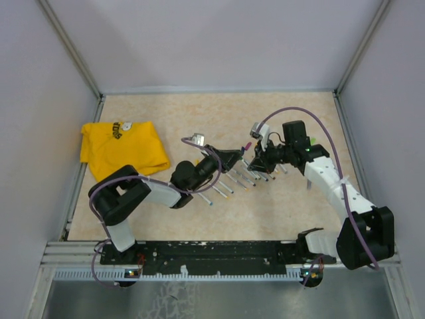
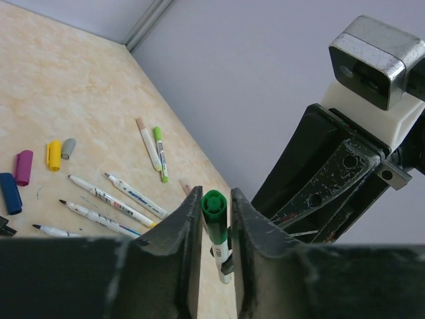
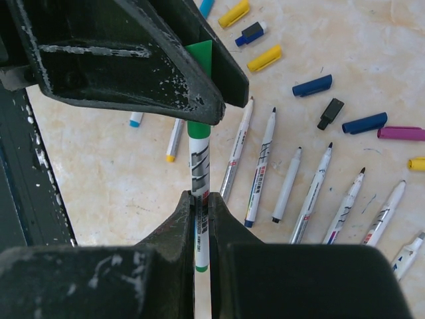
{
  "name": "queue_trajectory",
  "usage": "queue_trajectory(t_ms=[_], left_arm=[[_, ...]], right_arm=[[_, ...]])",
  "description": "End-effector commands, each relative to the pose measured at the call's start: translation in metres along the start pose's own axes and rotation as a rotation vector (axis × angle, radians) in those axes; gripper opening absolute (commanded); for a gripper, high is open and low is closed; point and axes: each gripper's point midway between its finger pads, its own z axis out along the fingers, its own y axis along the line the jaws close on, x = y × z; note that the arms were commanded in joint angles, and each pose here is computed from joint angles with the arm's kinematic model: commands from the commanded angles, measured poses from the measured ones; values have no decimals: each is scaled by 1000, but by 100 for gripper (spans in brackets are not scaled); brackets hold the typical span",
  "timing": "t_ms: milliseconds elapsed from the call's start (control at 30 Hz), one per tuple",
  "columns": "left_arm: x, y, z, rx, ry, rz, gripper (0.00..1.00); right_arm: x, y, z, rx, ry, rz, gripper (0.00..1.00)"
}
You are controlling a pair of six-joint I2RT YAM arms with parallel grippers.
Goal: Open the pen caps
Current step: Open the pen cap from the pen.
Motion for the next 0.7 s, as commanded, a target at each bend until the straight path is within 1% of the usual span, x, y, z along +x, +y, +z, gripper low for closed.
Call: queue_trajectory(t_ms=[0, 100, 133, 167, 233, 300, 333, 467, 533, 567, 600, 667], left_arm=[[6, -11, 4, 56, 34, -25, 23], [7, -12, 3, 61, 37, -35, 7], [7, -13, 3, 63, 37, -38, 3], [7, -13, 2, 64, 37, -41, 0], [5, -16, 3, 71, 34, -50, 0], [5, -19, 3, 83, 32, -62, 0], [4, -19, 3, 86, 30, -68, 0], [0, -23, 4, 99, 12, -85, 0], [-3, -25, 4, 104, 2, -86, 0], [-4, -24, 4, 103, 0, -86, 0], [-6, -23, 5, 100, -4, -90, 0], [-13, -18, 5, 88, -22, -94, 0]], right_arm=[[-7, 0, 2, 0, -25, -41, 0], [-7, -1, 2, 2, -22, -39, 0], [-6, -1, 2, 5, -21, -37, 2], [-6, -2, 3, 8, -21, -33, 11], [-6, -3, 3, 17, -26, -30, 30], [-6, -2, 4, 15, -29, -28, 36], [-6, -2, 6, 14, -30, -28, 38], [-2, 1, 14, 2, -16, -30, 39], [0, 3, 18, -8, -2, -27, 36], [1, 4, 20, -14, 3, -26, 31], [1, 6, 21, -22, 6, -27, 24], [1, 9, 21, -35, 9, -29, 0]])
